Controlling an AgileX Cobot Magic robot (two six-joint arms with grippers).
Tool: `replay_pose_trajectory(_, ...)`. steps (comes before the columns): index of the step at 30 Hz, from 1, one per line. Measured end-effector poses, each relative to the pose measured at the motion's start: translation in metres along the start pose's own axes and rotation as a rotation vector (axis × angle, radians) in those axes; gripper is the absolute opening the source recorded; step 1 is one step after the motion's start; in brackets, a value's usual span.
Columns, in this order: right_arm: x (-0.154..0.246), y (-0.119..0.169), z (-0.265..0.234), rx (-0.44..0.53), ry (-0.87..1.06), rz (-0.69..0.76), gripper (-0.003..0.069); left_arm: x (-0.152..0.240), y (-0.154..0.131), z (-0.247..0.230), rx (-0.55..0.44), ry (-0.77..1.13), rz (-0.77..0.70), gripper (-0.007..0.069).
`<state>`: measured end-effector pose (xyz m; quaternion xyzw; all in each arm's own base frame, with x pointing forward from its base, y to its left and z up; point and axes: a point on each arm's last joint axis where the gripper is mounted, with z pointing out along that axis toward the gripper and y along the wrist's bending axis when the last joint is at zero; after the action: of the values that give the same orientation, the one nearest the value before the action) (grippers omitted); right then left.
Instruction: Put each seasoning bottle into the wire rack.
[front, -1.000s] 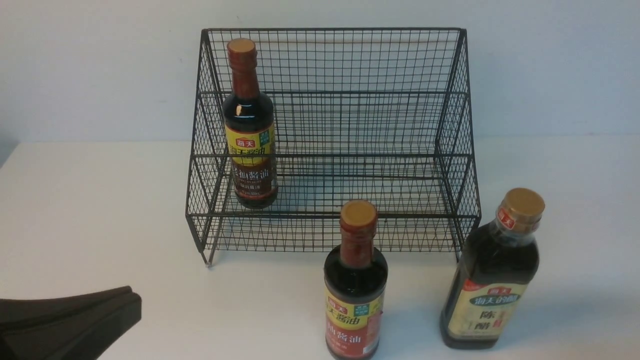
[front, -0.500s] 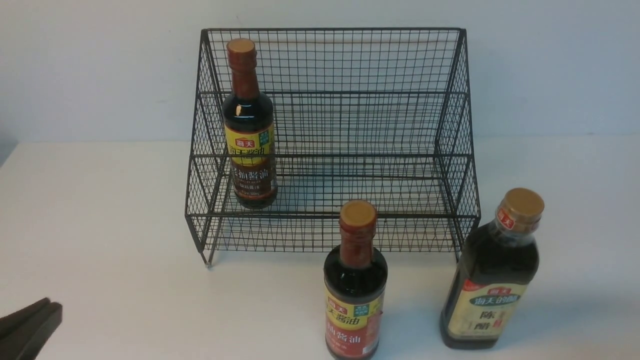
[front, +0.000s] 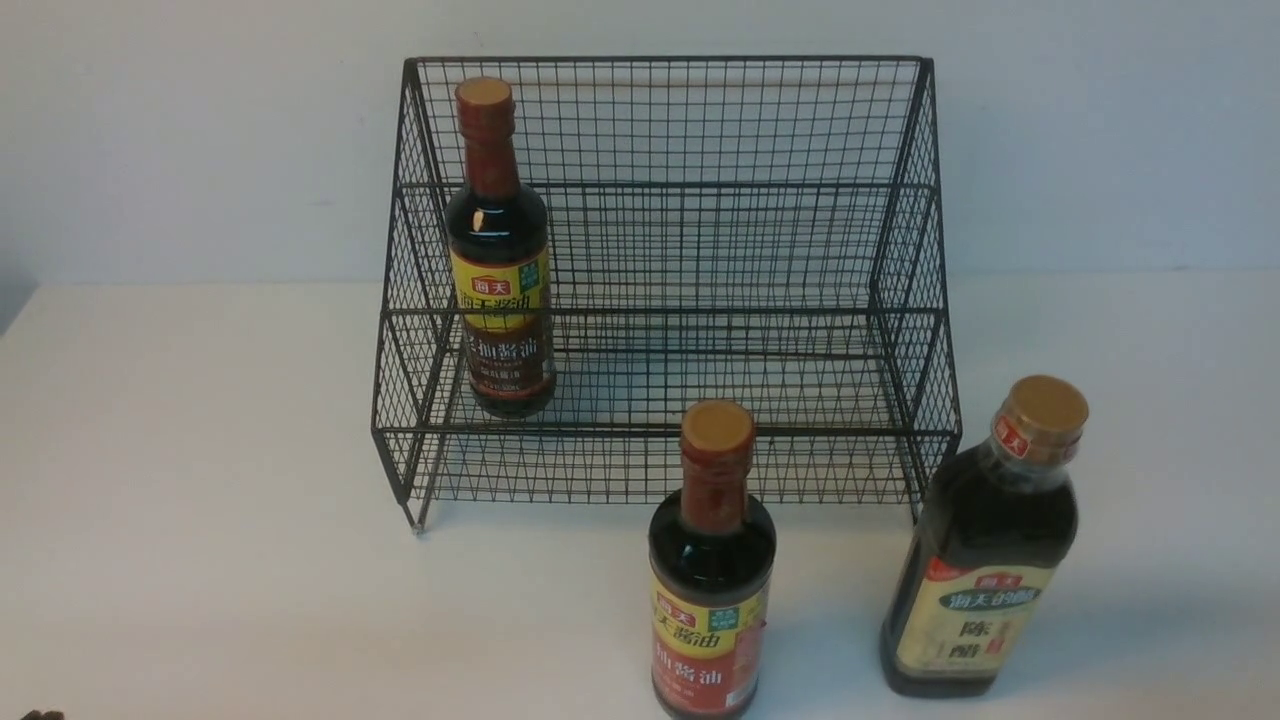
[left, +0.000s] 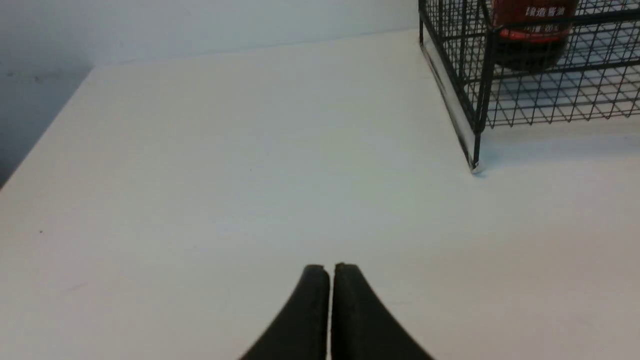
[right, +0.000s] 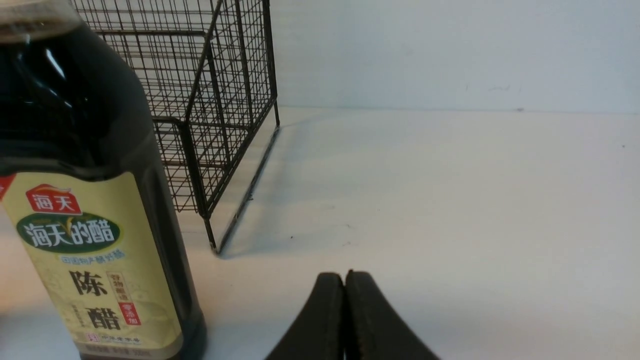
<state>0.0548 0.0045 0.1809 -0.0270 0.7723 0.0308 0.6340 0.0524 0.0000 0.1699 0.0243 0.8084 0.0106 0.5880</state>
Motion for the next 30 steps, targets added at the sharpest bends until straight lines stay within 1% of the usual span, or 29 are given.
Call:
replay_pose_trajectory(6,0.0000,0.0000,0.0000,0.000,0.000,0.000,-0.0015,0.0001,0.0000,0.0000,0.000,0.001,0.038,-0.0005)
replay_pose_trajectory(30,0.0000,0.0000,0.0000,0.000,0.000,0.000,-0.0015,0.0001,0.0000,0.0000,0.000,0.001,0.048,-0.0005)
